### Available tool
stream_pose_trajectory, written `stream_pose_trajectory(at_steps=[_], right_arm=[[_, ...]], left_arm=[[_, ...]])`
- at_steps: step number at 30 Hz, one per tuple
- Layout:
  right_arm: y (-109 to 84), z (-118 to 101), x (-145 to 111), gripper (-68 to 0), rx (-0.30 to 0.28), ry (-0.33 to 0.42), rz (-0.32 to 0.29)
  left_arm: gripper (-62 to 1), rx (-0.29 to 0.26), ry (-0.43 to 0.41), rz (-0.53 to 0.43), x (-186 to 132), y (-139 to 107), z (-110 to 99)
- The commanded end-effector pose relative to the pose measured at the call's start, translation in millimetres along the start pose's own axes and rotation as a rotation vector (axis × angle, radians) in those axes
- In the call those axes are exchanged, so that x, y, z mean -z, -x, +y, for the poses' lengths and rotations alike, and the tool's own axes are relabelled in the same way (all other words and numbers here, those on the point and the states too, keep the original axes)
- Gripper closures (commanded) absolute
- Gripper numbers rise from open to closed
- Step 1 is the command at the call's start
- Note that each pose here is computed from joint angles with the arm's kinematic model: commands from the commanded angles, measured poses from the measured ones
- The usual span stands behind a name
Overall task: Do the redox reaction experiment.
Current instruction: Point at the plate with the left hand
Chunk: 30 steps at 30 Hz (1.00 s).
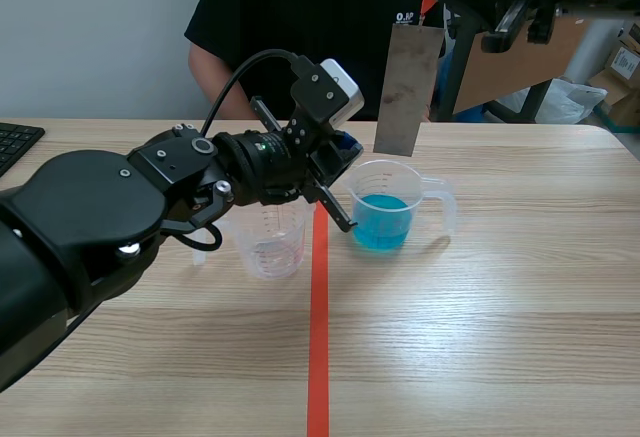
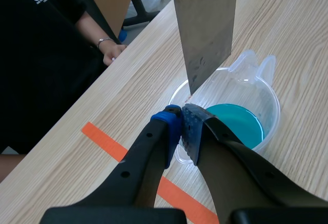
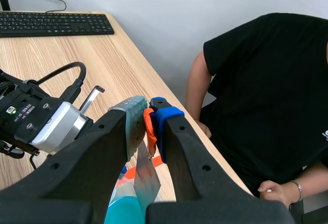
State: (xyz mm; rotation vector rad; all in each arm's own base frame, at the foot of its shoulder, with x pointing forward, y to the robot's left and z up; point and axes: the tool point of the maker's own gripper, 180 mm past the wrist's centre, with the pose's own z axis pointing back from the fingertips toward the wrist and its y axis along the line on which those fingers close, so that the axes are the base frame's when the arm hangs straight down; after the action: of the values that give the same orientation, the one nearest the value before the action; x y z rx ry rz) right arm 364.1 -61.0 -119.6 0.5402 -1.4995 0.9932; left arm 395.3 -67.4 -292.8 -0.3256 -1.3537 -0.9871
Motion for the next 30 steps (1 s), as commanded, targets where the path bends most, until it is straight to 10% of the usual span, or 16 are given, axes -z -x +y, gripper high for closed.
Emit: stream_pose_trajectory(at_steps=[1, 30], right_arm=[[-14.5, -6.8, -2.5, -1.5, -0.024, 0.007, -0.033], [-14.0, -6.8, -2.4, -1.5, -0.026, 0.007, -0.031]], left_arm=[[-3.2, 0.008, -0.011, -0.041, 3.3, -15.9, 6.6], [-3.2, 0.026, -0.018, -0.023, -13.3, -3.5, 11.5]])
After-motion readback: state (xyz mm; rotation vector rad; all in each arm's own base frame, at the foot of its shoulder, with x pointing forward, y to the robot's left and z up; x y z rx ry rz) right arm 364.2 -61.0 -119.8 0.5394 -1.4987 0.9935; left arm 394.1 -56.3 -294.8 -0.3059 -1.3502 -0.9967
